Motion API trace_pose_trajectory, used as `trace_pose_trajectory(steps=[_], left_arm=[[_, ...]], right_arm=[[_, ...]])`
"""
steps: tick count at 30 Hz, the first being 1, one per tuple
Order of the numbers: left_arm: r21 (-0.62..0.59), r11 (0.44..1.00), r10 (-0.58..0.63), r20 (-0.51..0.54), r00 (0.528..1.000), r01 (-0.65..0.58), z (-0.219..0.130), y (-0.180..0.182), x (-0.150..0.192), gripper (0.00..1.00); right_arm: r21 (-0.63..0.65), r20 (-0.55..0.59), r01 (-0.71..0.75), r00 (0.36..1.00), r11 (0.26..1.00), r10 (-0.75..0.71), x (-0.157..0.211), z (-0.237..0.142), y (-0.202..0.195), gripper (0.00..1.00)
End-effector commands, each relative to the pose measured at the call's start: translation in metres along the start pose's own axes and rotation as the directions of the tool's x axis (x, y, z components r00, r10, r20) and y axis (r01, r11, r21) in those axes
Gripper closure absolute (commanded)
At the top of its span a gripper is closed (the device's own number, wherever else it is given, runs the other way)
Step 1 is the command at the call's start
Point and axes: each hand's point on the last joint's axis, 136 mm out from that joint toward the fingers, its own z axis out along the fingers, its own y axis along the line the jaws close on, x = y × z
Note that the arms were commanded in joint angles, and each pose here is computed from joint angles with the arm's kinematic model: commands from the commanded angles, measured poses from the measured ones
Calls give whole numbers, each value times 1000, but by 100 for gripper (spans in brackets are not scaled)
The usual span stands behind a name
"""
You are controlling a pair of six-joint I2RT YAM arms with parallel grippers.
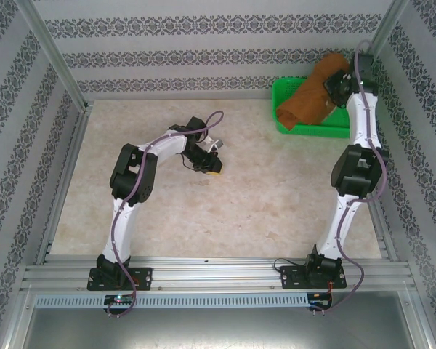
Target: Roll up the long pants
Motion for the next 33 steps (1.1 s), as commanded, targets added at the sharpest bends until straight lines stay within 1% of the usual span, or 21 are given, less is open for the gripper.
trace_pose_trajectory(steps=[1,4,6,8,10,11,12,13,14,16,17,18,19,22,23,24,25,28,30,31,33], left_arm=[[-18,1000,-17,-2,1000,17,-4,4,-5,88],[-33,999,-13,1,1000,13,-5,4,-6,88],[-42,999,-14,-9,1000,14,-6,6,-7,88],[-50,999,-10,-6,1000,9,-7,7,-9,88],[-63,998,-3,3,1000,3,-10,6,-12,88],[-66,998,1,10,1000,0,-12,6,-14,88],[-67,998,3,19,1000,-2,-14,6,-16,88],[-73,997,7,30,1000,-5,-16,7,-19,88],[-82,997,11,43,999,-8,-17,8,-22,88],[-94,995,24,63,998,-18,-21,9,-26,88],[-114,993,34,79,996,-24,-24,10,-29,88],[-140,990,44,95,994,-31,-27,12,-32,88],[-162,986,60,113,992,-42,-31,12,-35,88],[-285,957,111,192,975,-53,-55,17,-47,89],[-330,943,132,227,965,-52,-66,18,-52,89],[-375,926,150,266,952,-41,-79,20,-57,89],[-419,907,169,307,937,-26,-92,21,-61,90],[-521,853,239,450,861,36,-138,20,-68,88],[-584,807,310,544,780,86,-177,14,-67,82],[-611,784,340,571,748,110,-190,14,-64,79],[-660,731,397,617,680,172,-219,15,-53,68]], right_arm=[[-5,-1,-45,999,999,45,29,28,-7,100],[83,8,-130,992,988,129,54,46,-51,100],[134,20,-170,985,976,169,66,50,-73,100],[172,30,-183,983,968,181,75,54,-86,100],[174,-5,-188,981,967,191,81,61,-89,100],[162,-26,-186,981,969,192,82,64,-85,87],[143,-42,-172,983,975,179,82,66,-79,69],[130,-44,-151,987,980,158,80,65,-72,48],[111,-30,-106,994,988,110,73,60,-61,41],[121,13,19,1000,992,-21,65,45,-39,33],[143,46,97,993,985,-105,60,33,-26,26],[177,79,164,980,971,-180,57,20,-16,25],[210,117,238,957,948,-266,55,5,-3,15],[282,176,383,881,880,-440,63,-39,29,13],[303,195,425,849,853,-492,70,-56,40,12],[321,212,468,812,823,-544,78,-74,50,5],[329,218,511,777,794,-590,87,-88,58,3],[303,228,629,681,716,-696,125,-128,79,2],[254,239,698,625,669,-743,154,-148,86,2],[231,241,728,599,645,-763,168,-154,88,2],[204,242,777,549,595,-800,193,-167,87,3]])
